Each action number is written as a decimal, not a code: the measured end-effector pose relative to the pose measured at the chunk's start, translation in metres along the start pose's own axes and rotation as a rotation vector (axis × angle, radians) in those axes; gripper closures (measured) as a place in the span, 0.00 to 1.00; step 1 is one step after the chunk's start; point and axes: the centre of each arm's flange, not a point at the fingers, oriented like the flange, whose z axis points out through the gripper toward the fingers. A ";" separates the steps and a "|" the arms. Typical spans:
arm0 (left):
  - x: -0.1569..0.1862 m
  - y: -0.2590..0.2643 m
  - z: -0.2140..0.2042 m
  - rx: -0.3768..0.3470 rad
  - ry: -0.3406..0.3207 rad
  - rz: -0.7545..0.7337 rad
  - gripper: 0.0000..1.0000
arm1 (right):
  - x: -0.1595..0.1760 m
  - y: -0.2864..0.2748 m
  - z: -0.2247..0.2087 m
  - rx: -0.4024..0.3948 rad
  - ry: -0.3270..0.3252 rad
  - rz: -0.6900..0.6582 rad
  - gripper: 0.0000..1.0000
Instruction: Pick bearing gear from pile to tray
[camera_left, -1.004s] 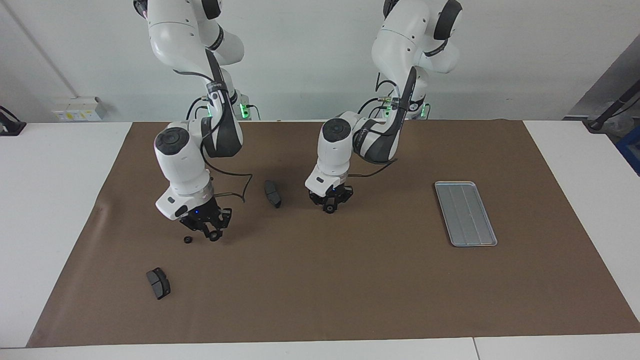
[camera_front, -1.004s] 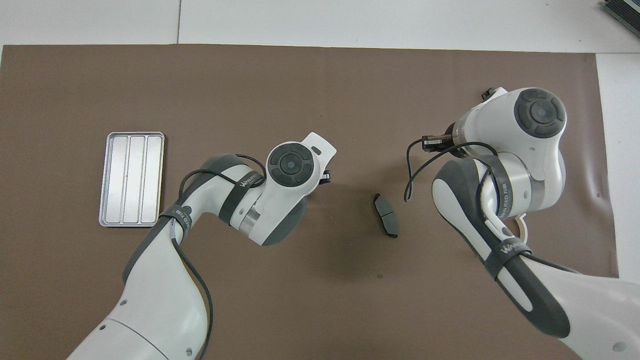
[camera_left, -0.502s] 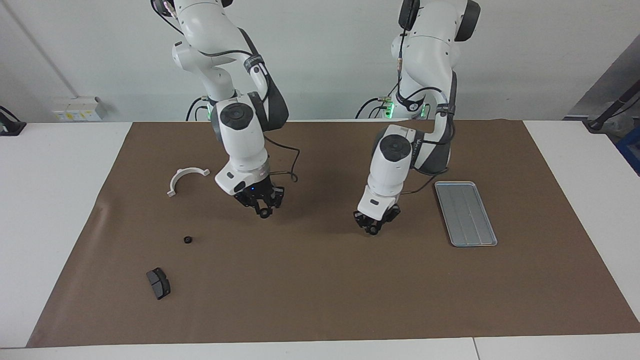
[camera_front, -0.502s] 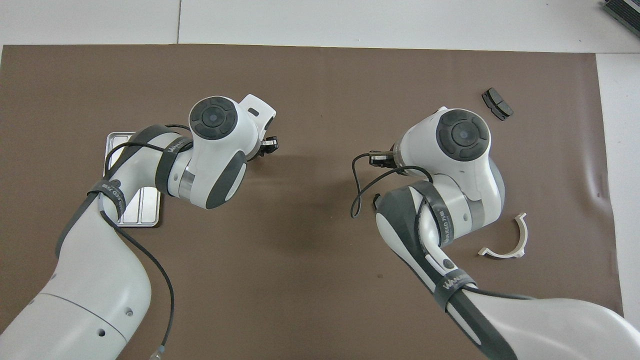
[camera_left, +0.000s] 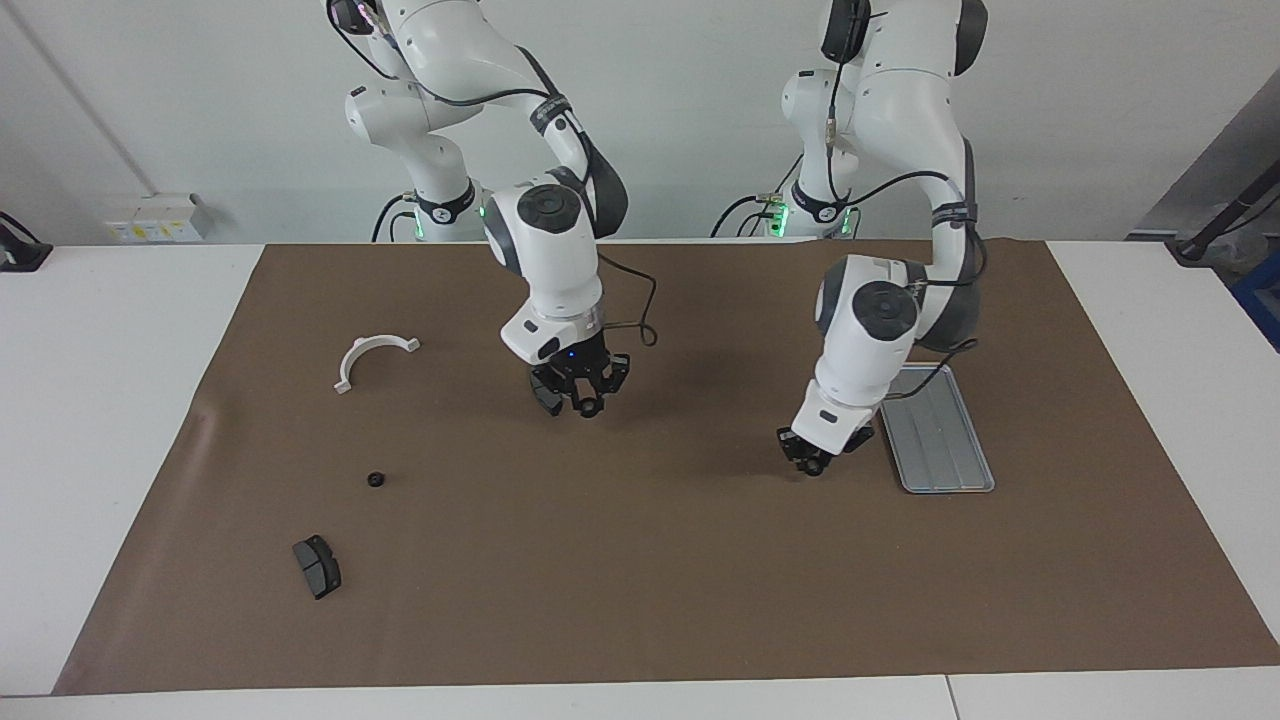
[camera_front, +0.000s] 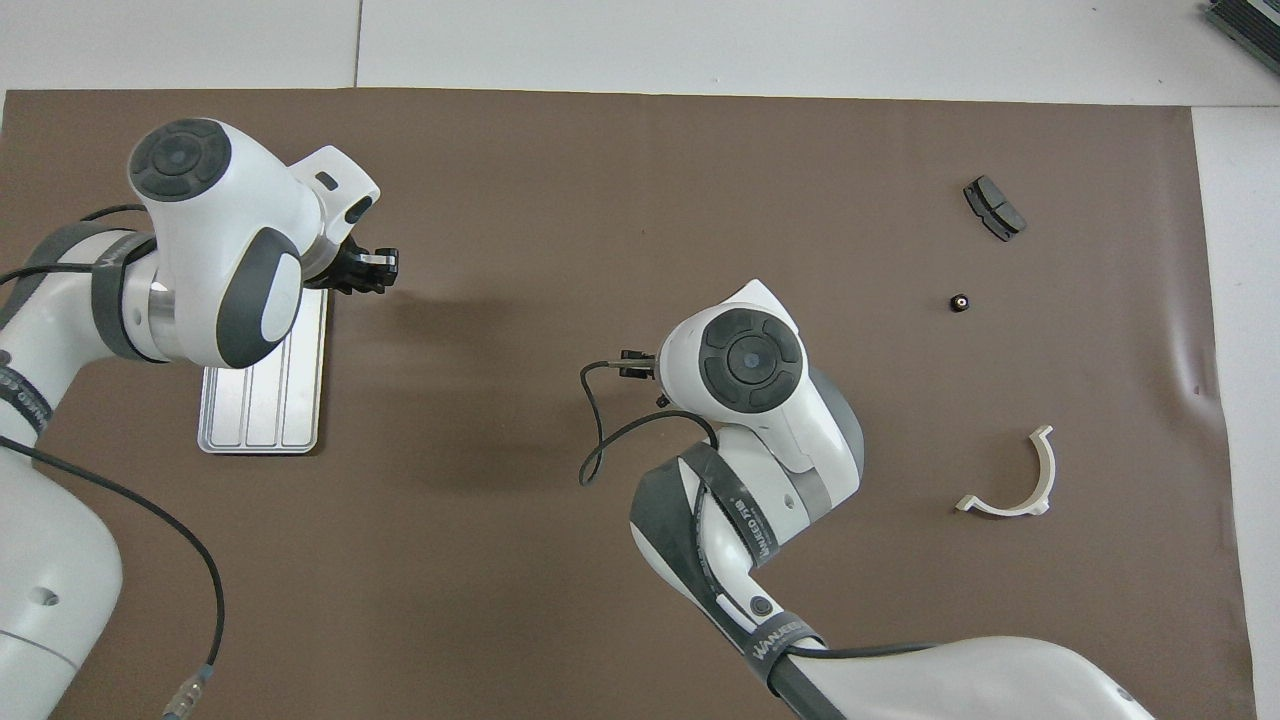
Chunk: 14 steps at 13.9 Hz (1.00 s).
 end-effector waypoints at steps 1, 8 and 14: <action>0.000 -0.018 0.000 0.001 -0.007 0.020 0.64 | -0.006 -0.007 0.011 0.002 -0.001 0.009 0.66; -0.015 -0.102 0.030 -0.002 -0.027 0.104 0.64 | -0.014 -0.016 0.051 0.002 -0.003 0.006 0.63; -0.025 -0.104 0.035 -0.001 -0.013 0.108 0.38 | -0.011 -0.015 0.050 0.002 0.000 0.009 0.12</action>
